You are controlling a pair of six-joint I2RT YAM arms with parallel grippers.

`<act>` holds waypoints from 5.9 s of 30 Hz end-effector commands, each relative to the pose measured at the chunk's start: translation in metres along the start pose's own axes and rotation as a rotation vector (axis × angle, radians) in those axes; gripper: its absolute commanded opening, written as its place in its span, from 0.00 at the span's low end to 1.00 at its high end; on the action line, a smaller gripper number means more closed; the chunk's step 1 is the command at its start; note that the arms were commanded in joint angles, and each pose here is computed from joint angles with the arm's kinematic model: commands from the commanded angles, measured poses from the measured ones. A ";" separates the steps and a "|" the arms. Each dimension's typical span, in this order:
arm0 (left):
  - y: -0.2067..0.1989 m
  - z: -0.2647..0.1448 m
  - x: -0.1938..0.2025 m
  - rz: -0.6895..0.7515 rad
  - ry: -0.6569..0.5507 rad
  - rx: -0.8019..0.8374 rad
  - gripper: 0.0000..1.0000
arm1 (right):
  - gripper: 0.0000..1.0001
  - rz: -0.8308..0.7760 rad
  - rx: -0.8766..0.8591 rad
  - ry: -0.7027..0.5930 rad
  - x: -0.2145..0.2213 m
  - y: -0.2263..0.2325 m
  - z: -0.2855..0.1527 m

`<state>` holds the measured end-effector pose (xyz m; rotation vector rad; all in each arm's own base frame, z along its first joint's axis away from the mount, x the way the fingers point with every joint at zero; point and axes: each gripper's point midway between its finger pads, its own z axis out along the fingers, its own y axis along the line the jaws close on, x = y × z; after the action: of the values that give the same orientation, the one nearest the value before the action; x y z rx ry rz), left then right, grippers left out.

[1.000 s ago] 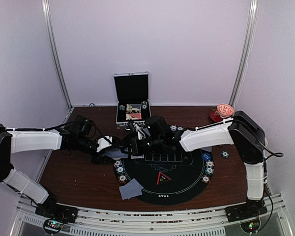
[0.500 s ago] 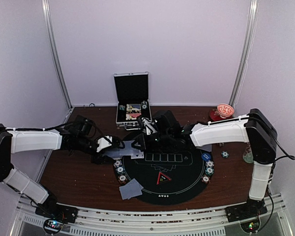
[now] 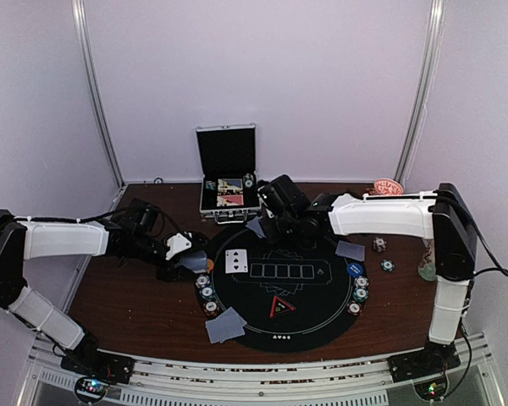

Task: Distribute texas hold em gaming equipment
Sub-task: Pick up the poker card from the face-down deck piles, then flop the poker card in the community card area, then pick up the poker card from the face-down deck piles.

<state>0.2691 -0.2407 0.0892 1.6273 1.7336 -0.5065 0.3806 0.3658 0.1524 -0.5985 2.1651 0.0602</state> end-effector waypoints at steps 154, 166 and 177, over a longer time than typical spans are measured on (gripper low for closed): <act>-0.020 -0.005 -0.023 0.117 -0.076 0.060 0.56 | 0.10 0.441 -0.835 0.105 0.013 0.172 -0.032; -0.019 -0.004 -0.022 0.116 -0.071 0.058 0.56 | 0.00 0.428 -0.892 0.065 -0.001 0.167 -0.062; -0.018 -0.002 -0.020 0.114 -0.064 0.060 0.56 | 0.00 0.273 -0.586 -0.001 -0.007 0.077 -0.062</act>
<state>0.2483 -0.2525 0.0999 1.7229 1.6030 -0.5462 0.2793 0.4624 0.1762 -0.5958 2.2229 1.1612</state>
